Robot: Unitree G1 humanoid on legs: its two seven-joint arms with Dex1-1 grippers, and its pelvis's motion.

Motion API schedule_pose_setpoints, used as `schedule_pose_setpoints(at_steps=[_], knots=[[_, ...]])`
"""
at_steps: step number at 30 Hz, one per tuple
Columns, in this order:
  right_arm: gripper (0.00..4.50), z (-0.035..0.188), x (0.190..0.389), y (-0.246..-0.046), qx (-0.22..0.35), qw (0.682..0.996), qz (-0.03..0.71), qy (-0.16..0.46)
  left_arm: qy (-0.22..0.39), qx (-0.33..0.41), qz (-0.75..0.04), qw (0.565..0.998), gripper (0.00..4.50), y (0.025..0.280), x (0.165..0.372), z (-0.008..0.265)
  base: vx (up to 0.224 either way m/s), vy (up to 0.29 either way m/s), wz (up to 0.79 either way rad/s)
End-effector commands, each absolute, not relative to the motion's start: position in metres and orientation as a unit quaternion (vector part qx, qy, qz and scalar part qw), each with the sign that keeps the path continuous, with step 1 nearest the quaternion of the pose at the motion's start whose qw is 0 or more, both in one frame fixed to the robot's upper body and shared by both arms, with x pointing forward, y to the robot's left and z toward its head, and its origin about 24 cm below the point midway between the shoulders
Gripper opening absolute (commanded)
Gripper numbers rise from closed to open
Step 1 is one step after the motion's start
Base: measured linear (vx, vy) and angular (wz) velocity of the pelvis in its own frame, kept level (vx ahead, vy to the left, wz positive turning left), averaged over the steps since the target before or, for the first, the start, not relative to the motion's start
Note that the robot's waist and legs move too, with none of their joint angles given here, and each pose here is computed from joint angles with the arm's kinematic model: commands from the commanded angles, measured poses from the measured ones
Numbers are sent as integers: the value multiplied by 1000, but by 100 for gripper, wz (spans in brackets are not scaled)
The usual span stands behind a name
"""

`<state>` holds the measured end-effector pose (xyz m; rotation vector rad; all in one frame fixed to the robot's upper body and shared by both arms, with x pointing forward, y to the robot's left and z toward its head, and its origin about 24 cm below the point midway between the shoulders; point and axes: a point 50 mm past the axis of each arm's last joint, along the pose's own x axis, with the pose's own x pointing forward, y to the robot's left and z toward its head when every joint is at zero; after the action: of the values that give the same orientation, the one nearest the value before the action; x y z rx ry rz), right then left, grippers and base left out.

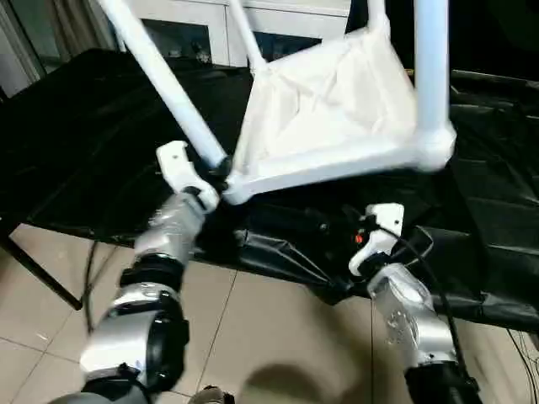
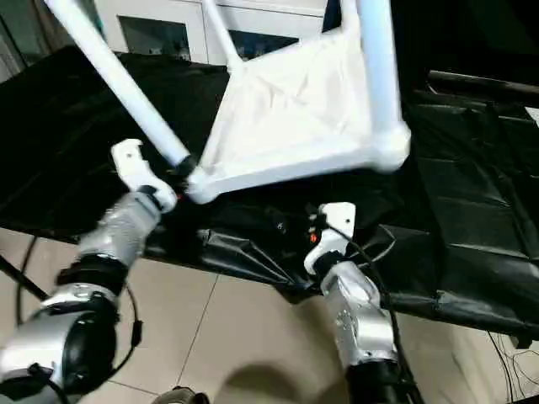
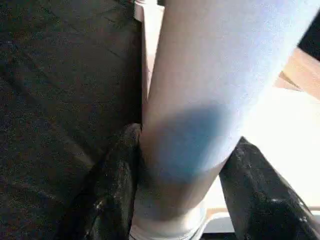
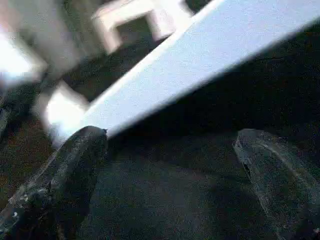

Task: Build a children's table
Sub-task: Flip table

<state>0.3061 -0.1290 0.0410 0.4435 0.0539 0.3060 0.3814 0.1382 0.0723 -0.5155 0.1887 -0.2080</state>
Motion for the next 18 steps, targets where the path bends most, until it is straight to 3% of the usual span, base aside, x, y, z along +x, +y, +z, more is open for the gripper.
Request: schedule_pose_setpoints(at_steps=[1, 4, 9, 11, 18], knots=[[450, 47, 314, -133, 275, 953, 123, 18, 86, -286, -115, 947, 213, 128, 382, 78, 0, 0, 0], [450, 50, 318, -131, 297, 947, 120, 9, 87, -287, -117, 947, 213, 127, 382, 78, 0, 0, 0], [450, 55, 345, -130, 377, 925, 49, 23, 88, -294, -119, 944, 213, 123, 380, 80, 0, 0, 0], [450, 55, 351, -131, 383, 923, 26, 30, 87, -293, -122, 944, 213, 122, 379, 81, 0, 0, 0], [450, 69, 371, -127, 431, 901, 34, 17, 89, -284, -144, 944, 213, 115, 375, 83, 0, 0, 0]])
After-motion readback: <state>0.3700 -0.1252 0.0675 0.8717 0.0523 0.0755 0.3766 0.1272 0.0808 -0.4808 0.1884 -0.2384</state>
